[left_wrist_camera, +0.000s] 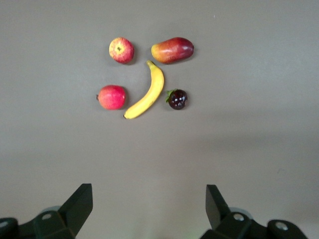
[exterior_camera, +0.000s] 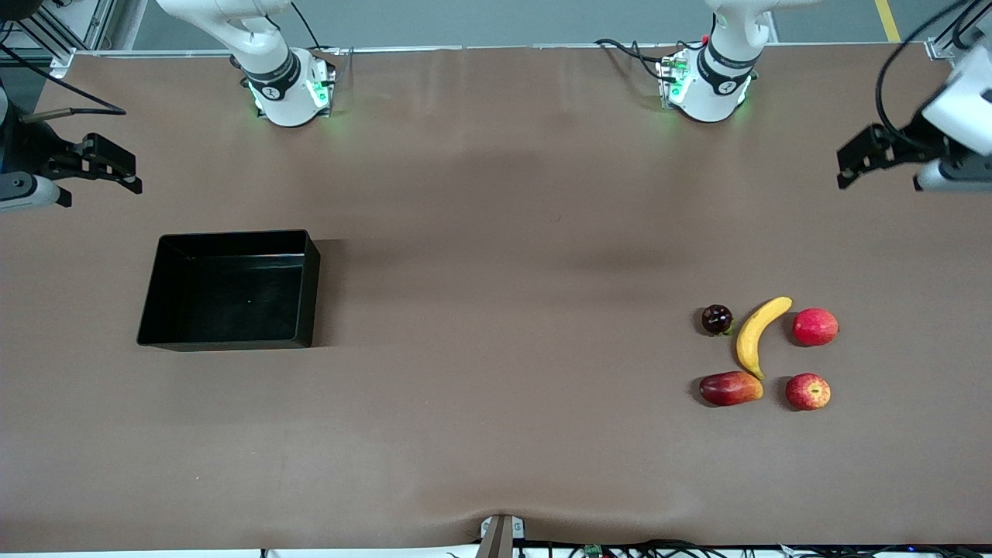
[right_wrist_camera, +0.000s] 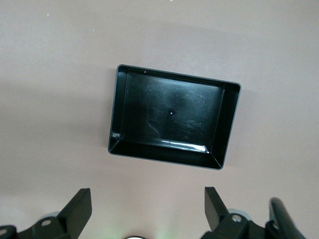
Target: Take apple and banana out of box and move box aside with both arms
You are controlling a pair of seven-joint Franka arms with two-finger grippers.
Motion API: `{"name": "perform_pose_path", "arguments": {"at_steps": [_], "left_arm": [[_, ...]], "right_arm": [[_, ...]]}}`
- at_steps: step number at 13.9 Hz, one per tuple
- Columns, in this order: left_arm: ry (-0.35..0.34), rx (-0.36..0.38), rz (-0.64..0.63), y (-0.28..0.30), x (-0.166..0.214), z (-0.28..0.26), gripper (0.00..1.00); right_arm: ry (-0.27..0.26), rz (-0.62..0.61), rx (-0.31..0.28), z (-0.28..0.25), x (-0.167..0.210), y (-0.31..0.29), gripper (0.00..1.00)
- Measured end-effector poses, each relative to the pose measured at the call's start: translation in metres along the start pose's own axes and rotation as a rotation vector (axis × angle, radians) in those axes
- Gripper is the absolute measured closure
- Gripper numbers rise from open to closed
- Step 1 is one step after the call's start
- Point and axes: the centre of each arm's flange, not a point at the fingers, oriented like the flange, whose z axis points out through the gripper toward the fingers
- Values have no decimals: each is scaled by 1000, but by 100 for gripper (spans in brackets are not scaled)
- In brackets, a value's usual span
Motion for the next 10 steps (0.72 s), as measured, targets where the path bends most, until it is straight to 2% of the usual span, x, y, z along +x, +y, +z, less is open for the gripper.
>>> {"name": "perform_pose_path", "arguments": {"at_steps": [5,10], "left_arm": [[5,-2,-24,-3,-17,-5,0],[2,-6,-46,-17,-15,-3,0]], "right_arm": [[17,28,-4,-5,-1,9,0],[19,149,-3,-5,-1,10,0]]}}
